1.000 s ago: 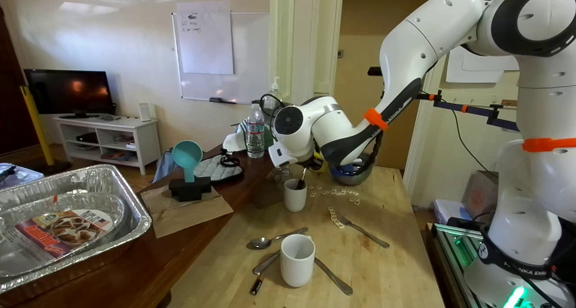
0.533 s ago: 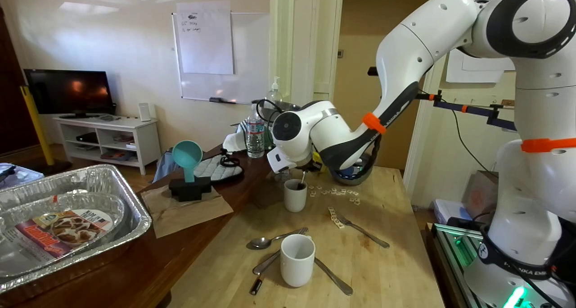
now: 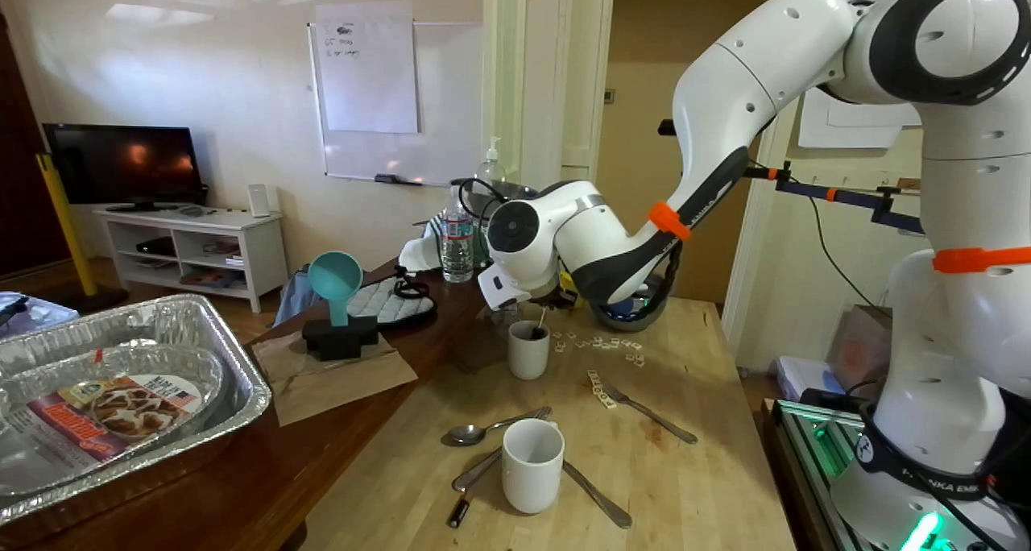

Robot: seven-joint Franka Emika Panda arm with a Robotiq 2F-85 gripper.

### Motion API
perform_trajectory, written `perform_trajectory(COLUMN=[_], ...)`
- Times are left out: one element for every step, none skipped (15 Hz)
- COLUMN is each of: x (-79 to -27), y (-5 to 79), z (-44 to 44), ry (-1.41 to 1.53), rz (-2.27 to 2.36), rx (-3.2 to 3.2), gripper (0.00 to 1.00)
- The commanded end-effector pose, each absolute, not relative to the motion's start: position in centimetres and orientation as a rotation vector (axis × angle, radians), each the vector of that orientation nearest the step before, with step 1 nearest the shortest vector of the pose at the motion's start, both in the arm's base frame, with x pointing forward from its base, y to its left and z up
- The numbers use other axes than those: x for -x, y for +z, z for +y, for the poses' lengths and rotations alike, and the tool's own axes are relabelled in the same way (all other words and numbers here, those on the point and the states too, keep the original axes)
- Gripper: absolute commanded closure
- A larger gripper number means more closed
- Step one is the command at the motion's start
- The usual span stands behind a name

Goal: Put the screwdriver inside the white mug to the right

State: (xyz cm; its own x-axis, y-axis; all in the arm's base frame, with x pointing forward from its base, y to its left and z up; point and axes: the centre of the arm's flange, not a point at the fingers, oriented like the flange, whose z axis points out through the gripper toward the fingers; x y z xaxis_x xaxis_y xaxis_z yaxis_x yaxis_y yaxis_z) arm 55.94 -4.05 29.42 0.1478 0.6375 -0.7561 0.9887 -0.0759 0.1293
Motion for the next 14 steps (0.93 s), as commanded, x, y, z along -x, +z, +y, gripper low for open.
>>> perform_trajectory(x=[-56.1, -56.1, -56.1, -56.1, -56.2, -56.3, -56.6, -57.0, -57.3, -57.4, -57.4, -57.3, -57.1, -56.8], y=[28.9, 28.9, 28.9, 29.0, 29.4, 29.6, 30.5, 31.9, 33.5, 35.4, 37.4, 39.4, 41.3, 42.9], z=[-4.2, -4.3, -4.3, -4.2, -3.9, -3.8, -3.3, -2.5, -1.9, -1.1, -0.4, 0.3, 0.7, 0.8], ry=[-0.715, -0.715, -0.715, -0.714, -0.705, -0.699, -0.684, -0.669, -0.650, -0.629, -0.616, -0.614, -0.604, -0.596], rz=[1.564, 1.563, 1.563, 1.561, 1.556, 1.553, 1.544, 1.532, 1.517, 1.496, 1.486, 1.460, 1.449, 1.421], rx=[-1.781, -1.782, -1.782, -1.784, -1.796, -1.801, -1.832, -1.884, -1.950, -2.047, -2.122, -2.194, -2.266, -2.336], gripper=[0.46, 0.37, 0.31, 0.23, 0.15, 0.08, 0.00, 0.00, 0.00, 0.00, 0.00, 0.00, 0.00, 0.00])
